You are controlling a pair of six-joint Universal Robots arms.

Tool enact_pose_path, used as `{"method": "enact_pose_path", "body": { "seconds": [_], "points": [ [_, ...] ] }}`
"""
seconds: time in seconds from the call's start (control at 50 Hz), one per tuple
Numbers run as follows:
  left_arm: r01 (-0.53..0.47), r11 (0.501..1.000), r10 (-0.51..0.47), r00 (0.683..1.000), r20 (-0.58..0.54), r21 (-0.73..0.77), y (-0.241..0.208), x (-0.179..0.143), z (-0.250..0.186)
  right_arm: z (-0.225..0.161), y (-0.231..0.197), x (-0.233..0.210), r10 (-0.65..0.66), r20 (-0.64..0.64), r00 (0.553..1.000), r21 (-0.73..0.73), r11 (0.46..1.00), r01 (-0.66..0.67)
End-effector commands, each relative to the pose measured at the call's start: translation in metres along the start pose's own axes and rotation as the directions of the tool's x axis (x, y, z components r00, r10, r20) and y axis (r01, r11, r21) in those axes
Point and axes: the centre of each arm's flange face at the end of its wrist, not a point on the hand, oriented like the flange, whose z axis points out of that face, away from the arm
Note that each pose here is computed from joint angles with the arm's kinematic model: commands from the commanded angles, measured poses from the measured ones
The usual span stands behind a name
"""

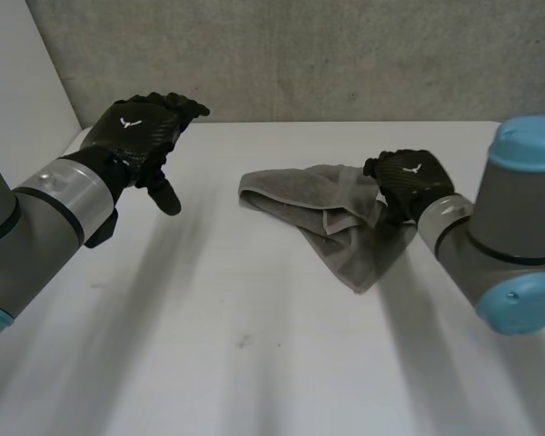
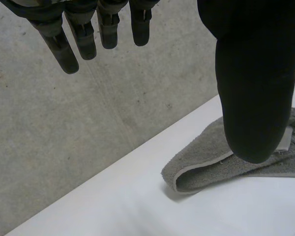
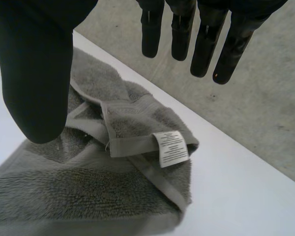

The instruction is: Fold the towel.

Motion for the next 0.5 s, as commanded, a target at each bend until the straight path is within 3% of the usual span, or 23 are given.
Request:
{"method": "enact_pose_path", "body": {
  "seconds": [0.02,0.2,0.38,0.48,0.5],
  "points": [
    [-0.001,1.0,0.001,1.0,-0.001,0.007,0.002,0.001,0.0,0.049,0.037,-0.01,0.046,0.014,0.999,0.054,0.997,-0.047],
    [-0.005,1.0,0.005,1.0,0.001,0.017,0.008,0.002,0.005,0.089,0.061,-0.021,0.027,-0.003,1.0,0.158,0.987,-0.026],
    [-0.001,1.0,0.001,1.0,-0.003,-0.004,0.016,0.002,0.009,0.1,0.066,-0.023,-0.025,-0.014,1.0,0.171,0.985,0.027],
    [0.0,1.0,0.0,1.0,-0.004,-0.008,0.019,0.003,0.012,0.093,0.035,-0.015,-0.056,-0.036,0.998,0.239,0.969,0.063],
    [0.0,1.0,0.0,1.0,-0.004,-0.008,0.019,0.003,0.012,0.087,0.012,-0.01,-0.059,-0.048,0.997,0.285,0.956,0.07]
  ]
}}
